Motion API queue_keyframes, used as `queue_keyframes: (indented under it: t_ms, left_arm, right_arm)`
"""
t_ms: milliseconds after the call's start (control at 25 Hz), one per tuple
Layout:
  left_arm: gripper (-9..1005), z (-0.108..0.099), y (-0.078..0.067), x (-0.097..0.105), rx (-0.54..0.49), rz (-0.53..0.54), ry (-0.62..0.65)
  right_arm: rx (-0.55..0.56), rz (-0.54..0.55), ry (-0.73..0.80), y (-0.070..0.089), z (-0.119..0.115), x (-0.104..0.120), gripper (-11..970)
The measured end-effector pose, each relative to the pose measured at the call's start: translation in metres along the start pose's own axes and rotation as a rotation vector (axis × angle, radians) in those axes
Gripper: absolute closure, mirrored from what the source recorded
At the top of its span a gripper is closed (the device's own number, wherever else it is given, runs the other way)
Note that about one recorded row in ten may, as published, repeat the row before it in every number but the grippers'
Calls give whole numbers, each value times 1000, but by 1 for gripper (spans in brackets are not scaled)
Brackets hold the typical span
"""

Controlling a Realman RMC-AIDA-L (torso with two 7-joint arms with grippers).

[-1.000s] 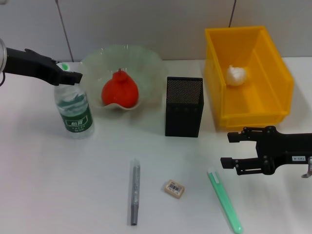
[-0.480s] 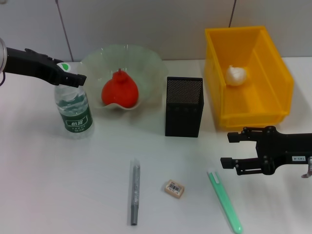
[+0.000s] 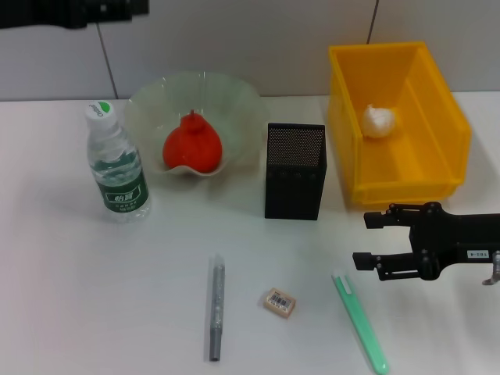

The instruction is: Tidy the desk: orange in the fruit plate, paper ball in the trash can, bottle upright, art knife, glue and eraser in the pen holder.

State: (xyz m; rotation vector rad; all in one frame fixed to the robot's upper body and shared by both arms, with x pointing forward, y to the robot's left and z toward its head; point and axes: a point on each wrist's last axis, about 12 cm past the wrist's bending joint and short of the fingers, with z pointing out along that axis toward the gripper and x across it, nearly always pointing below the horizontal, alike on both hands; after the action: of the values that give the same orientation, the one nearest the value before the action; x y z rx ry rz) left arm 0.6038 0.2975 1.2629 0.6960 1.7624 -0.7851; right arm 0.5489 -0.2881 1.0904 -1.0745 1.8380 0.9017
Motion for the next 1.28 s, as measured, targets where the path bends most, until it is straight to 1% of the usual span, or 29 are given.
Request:
queue_keyframes:
  t_ms: [40,80,120,160,200,280,320,440,560,600,680,760,840,880,920,960,1040,1120,1200,1280]
  left_arm:
    - [205,-7,-8,1,97,14,-69]
    - [205,-7,-8,1,97,14,-69]
    - [206,-13,-13,3,176,30,-119]
    - [206,-21,-22,17,310,35,-184]
    - [206,-22,-23,22,341,30,-195]
    - [207,-23,-25,43,417,9,-215]
    - [207,-22,-25,53,438,0,-214]
    - [208,-17,-29,92,488,0,-177]
    - [209,-15,-31,129,471,28,-117]
    - [209,-14,-32,141,455,36,-98]
    - [209,-14,-34,159,422,56,-72]
    - [210,-16,-38,176,398,82,-50]
    - [210,-18,-41,190,380,115,-31]
    - [210,-19,-43,195,376,120,-26]
    - [210,-19,-43,195,376,120,-26]
    - [210,-19,-46,207,356,146,6]
    - [211,-18,-47,210,349,150,24]
    - [211,-15,-48,214,348,147,44]
    - [211,-13,-48,215,349,146,49]
    - [211,-11,-48,215,350,146,49]
  right_arm:
    - [0,2,0,0,0,0,163]
    - [0,5,0,0,0,0,163]
    - [0,8,0,0,0,0,163]
    - [0,9,0,0,0,0,163]
    - [-1,8,0,0,0,-1,163]
    - [-4,5,-1,-1,1,-3,163]
    - [-6,4,-2,-1,1,-5,163]
    - [-18,1,-4,-2,5,-9,163]
    - [-37,5,-4,-2,9,-15,163]
    - [-48,16,-1,-2,11,-20,163]
    - [-75,62,22,-3,15,-31,163]
    - [-104,118,86,-3,18,-49,163]
    - [-107,182,177,-2,22,-70,163]
    - [-95,220,228,-1,25,-81,163]
    - [-82,235,291,0,30,-93,163]
    - [-63,253,350,2,34,-105,163]
    - [-16,283,480,4,44,-125,163]
    - [58,324,611,4,53,-143,163]
    - [120,356,719,5,61,-156,163]
    - [152,361,799,8,72,-164,164]
